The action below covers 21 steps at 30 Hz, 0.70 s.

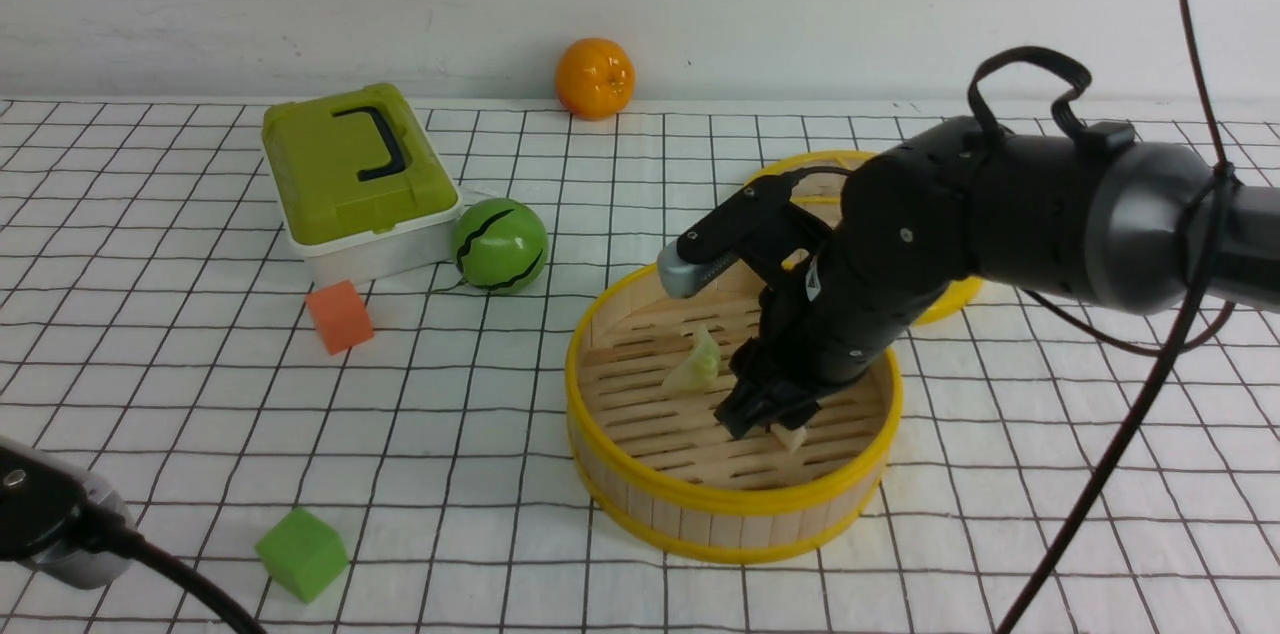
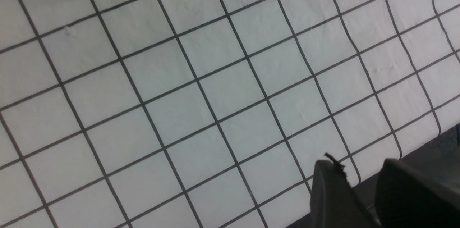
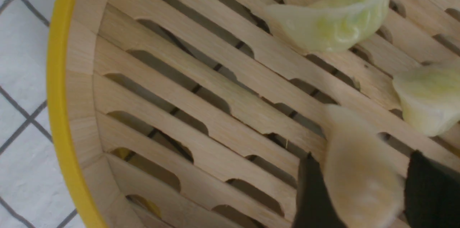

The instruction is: Put the dumplings into the steamer on the table with the white tablecloth.

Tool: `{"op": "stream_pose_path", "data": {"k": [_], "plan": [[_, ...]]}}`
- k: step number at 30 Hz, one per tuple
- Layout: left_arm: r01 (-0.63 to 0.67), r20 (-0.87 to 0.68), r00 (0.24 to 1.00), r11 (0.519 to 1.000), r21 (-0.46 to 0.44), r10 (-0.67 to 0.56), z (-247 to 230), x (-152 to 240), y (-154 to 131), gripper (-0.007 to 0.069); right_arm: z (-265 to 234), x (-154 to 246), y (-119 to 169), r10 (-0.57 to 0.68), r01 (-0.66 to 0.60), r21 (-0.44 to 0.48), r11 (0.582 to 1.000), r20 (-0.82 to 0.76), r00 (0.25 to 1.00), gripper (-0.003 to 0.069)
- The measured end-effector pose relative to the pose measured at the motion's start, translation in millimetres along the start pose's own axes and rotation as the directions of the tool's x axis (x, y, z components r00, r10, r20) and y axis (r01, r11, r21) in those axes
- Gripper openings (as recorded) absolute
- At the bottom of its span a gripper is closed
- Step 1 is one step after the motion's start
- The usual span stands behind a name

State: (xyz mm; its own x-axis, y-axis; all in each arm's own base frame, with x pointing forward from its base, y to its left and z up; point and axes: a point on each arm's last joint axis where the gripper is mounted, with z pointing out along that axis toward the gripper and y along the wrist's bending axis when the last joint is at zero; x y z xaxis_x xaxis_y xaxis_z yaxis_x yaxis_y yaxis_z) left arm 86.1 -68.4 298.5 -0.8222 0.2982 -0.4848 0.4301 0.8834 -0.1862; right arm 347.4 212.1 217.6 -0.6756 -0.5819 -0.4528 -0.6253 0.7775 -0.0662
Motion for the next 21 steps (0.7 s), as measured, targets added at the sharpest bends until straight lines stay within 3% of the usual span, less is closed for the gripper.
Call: {"op": "stream_pose_path", "data": {"k": [3, 8, 14, 16, 21], "plan": [[0.0, -0.003, 1.0, 1.0, -0.001, 0.0, 0.0, 0.3, 0.1, 0.0192, -1.9, 1.9, 0.3, 0.002, -0.002, -0.003, 1.0, -0.022, 1.0, 0.0419], [0.0, -0.005, 1.0, 1.0, -0.001, 0.0, 0.0, 0.4, 0.1, 0.0198, -23.7, 2.5, 0.4, 0.002, -0.003, -0.009, 1.0, -0.061, 0.998, 0.0399], [0.0, -0.005, 1.0, 1.0, -0.001, 0.0, 0.0, 0.5, 0.1, 0.0205, -110.0, 4.6, 3.3, 0.021, -0.022, -0.031, 0.999, -0.018, 1.0, 0.0234], [0.0, -0.005, 1.0, 1.0, -0.001, 0.0, 0.0, 0.5, 0.1, 0.0209, -151.0, 13.3, 7.0, 0.034, -0.033, -0.053, 0.998, 0.023, 0.999, 0.0146], [0.0, -0.005, 1.0, 1.0, -0.001, 0.0, 0.0, 0.5, 0.1, 0.0215, -206.1, 42.5, 15.2, 0.052, -0.042, -0.088, 0.995, 0.104, 0.993, 0.0034]]}}
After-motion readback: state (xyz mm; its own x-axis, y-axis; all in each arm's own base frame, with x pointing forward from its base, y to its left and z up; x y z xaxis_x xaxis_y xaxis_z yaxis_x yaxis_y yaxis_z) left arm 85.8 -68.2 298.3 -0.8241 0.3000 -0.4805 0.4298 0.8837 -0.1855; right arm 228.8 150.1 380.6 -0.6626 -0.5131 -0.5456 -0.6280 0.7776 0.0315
